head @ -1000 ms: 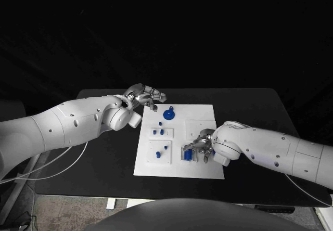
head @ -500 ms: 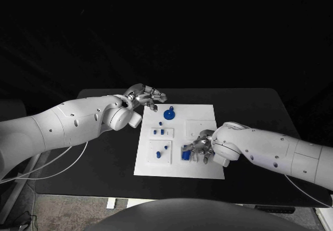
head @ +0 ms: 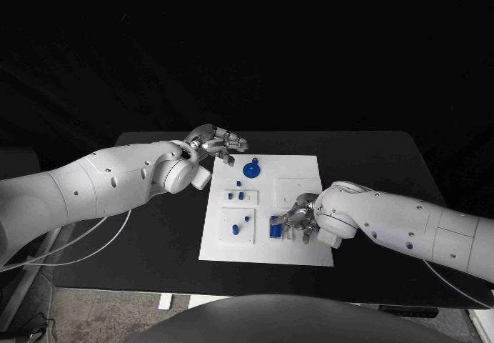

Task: Assemble the parts on the task board

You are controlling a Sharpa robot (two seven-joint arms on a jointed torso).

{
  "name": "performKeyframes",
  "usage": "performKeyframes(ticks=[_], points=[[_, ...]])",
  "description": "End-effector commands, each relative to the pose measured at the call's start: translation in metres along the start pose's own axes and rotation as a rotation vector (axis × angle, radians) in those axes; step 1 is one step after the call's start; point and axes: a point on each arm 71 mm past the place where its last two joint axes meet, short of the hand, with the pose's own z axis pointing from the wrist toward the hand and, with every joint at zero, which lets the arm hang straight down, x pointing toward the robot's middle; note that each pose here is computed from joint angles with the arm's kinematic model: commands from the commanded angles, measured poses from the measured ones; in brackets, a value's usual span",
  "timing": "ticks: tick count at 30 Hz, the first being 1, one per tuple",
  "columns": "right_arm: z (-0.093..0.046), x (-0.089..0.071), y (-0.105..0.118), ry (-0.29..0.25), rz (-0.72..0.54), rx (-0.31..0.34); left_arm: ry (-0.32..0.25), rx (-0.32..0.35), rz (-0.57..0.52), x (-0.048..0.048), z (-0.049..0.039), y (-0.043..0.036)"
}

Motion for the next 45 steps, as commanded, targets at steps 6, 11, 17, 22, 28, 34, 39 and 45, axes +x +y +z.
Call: performKeyframes(ticks=[6, 11, 17, 22, 28, 34, 39, 45], points=[[-0.001, -0.002, -0.002, -0.033, -0.012, -0.017, 0.017, 0.004, -0.009, 0.0019, 0.0002, -0.0014], [-0.005, -0.004, -0.002, -0.063, 0.005, -0.081, 0.017, 0.003, -0.009, 0.0013, -0.0001, -0.0011], [-0.013, -0.009, 0.0, -0.141, 0.03, -0.213, 0.016, 0.002, -0.009, 0.0006, -0.0004, -0.0008], [-0.02, -0.017, 0.002, -0.252, -0.009, -0.309, 0.017, 0.003, -0.009, 0.0006, -0.0004, -0.0008], [-0.025, -0.023, 0.005, -0.349, -0.128, -0.402, 0.016, 0.002, -0.009, 0.0002, -0.0006, -0.0007], [-0.026, -0.023, 0.008, -0.398, -0.256, -0.437, 0.018, 0.002, -0.009, 0.0004, -0.0006, -0.0007], [-0.022, -0.019, 0.009, -0.376, -0.303, -0.434, 0.018, 0.002, -0.009, 0.0004, -0.0006, -0.0007], [-0.017, -0.01, 0.01, -0.321, -0.335, -0.426, 0.019, 0.001, -0.009, 0.0004, -0.0007, -0.0006]])
